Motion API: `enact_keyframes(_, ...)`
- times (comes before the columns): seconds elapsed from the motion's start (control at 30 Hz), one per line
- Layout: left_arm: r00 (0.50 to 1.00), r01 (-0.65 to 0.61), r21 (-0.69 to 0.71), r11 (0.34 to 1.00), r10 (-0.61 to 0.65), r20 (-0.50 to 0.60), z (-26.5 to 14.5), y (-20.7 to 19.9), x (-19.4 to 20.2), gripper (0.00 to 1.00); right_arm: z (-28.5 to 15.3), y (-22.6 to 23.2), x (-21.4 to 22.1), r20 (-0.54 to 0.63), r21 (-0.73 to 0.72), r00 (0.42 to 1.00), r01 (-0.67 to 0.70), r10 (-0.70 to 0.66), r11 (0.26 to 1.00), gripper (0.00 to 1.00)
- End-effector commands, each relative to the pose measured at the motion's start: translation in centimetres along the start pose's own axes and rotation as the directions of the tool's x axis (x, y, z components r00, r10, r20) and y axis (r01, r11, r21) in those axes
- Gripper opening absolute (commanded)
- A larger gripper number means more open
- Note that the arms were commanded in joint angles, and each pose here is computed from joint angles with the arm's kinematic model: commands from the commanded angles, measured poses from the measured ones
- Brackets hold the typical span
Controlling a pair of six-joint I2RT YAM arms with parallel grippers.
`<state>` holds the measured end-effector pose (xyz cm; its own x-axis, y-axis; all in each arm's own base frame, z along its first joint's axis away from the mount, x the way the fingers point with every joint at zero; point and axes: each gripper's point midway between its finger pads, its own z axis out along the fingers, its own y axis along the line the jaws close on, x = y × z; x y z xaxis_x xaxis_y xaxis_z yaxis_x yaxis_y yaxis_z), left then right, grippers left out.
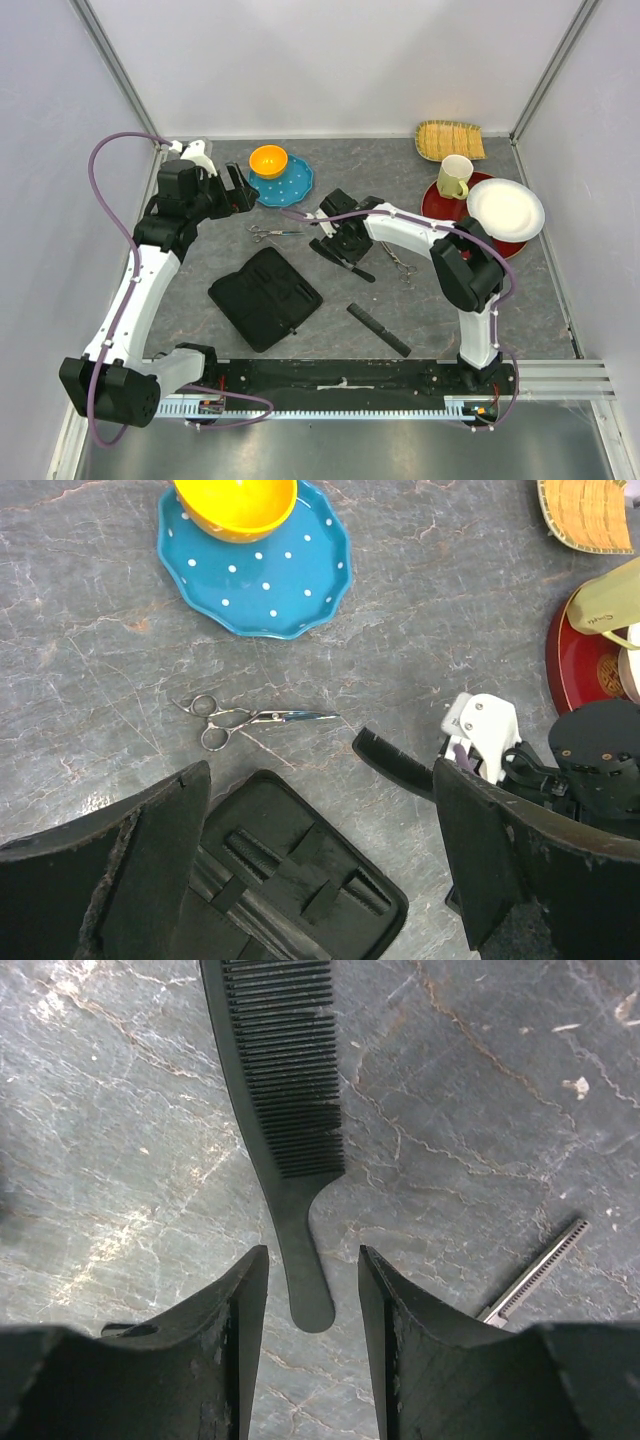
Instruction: Sort the hair-cutting tools
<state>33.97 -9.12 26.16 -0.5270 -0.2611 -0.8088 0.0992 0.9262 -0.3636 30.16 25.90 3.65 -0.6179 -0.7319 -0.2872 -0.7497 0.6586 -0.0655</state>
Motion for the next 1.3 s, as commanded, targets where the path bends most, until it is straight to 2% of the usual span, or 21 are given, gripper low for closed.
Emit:
enact_keyframes(0.0, 1.0, -0.028, 0.013, 1.0, 0.028, 0.002, 0.0, 0.0, -0.1, 0.98, 0.4, 0.1, -0.7, 0.0, -0.012, 1.0, 0.03, -0.03, 0.999, 0.48)
enact_keyframes(0.43, 1.0, -0.026, 0.014, 1.0, 0.026, 0.007, 0.1, 0.1, -0.2, 0.98, 2.6, 0.5, 1.0, -0.089, -0.042, 0.995, 0.038, -0.041, 0.998, 0.45)
enact_keyframes(0.8, 1.0, -0.018, 0.027, 0.999, 0.017, 0.012, 0.0, -0.2, -0.5, 0.98, 3.7, 2.2, 3.9, -0.219, -0.12, 0.975, -0.004, -0.023, 0.993, 0.34)
enact_keyframes(1.13, 1.0, -0.013, 0.04, 0.999, 0.013, 0.013, -0.2, -0.4, -0.4, 0.97, 5.1, 3.1, 5.4, -0.311, -0.167, 0.95, -0.025, -0.028, 0.986, 0.38)
enact_keyframes(1.23, 1.0, -0.014, 0.043, 0.999, 0.014, 0.012, -0.2, -0.4, -0.4, 0.97, 5.4, 3.0, 5.6, -0.323, -0.159, 0.946, -0.031, -0.022, 0.987, 0.33)
enact_keyframes(1.27, 1.0, -0.014, 0.042, 0.999, 0.014, 0.013, -0.2, -0.4, -0.4, 0.97, 5.4, 2.9, 5.6, -0.324, -0.154, 0.946, -0.031, -0.02, 0.988, 0.27)
